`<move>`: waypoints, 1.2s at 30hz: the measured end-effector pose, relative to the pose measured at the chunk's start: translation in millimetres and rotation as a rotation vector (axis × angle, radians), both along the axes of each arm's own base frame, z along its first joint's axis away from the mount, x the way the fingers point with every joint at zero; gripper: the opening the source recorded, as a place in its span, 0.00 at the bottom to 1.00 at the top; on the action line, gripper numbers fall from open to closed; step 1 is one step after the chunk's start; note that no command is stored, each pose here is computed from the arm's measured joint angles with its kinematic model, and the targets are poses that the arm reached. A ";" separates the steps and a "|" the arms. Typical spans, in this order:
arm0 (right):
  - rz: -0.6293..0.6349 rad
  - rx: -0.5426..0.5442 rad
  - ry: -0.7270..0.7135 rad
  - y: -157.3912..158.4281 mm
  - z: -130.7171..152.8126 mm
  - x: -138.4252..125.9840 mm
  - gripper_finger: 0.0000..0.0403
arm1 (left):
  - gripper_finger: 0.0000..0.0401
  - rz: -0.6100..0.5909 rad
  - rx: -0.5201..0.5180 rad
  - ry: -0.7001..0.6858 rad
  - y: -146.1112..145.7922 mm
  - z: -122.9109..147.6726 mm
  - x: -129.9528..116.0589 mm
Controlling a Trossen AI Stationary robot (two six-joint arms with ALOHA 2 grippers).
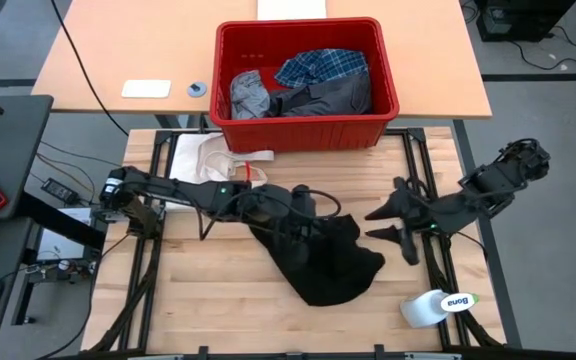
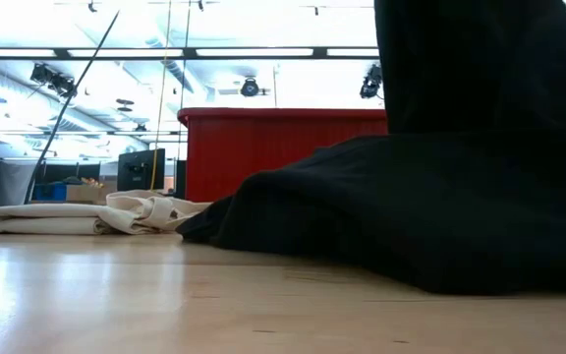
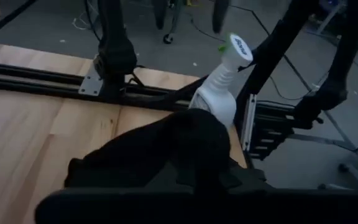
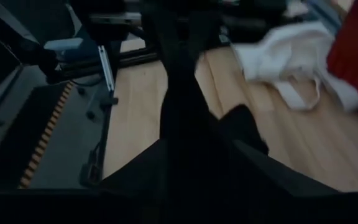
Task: Fold Laundry from Bin
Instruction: Fold the black shirt
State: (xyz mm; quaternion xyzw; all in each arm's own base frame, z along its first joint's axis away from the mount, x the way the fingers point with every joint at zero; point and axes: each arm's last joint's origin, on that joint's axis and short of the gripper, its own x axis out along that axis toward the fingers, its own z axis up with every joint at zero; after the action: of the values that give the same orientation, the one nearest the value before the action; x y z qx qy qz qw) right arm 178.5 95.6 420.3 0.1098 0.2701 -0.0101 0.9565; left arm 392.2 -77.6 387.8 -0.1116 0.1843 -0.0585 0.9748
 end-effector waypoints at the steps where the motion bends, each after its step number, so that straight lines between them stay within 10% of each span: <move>1: 0.012 -0.023 -0.004 2.5 -1.6 6.0 0.47 | 0.01 -0.030 -0.005 -0.014 -0.8 1.3 0.4; 20: 0.328 -0.084 0.174 -2.4 -41.8 77.9 0.54 | 0.01 -0.228 -0.069 -0.062 -8.3 9.6 -3.1; 30: 0.345 -0.097 0.329 -7.6 -51.5 67.2 0.05 | 0.02 -0.223 -0.064 -0.021 -6.5 6.3 -4.4; 36: 0.269 -0.011 0.291 -17.4 -24.0 32.1 0.04 | 0.02 -0.110 -0.066 0.002 4.0 4.4 -2.8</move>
State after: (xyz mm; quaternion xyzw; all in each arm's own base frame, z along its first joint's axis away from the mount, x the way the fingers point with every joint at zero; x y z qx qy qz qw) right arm 210.6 78.2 396.3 0.0649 0.4175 0.1006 0.9008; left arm 389.4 -73.6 392.2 -0.1336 0.1891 -0.1179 0.9657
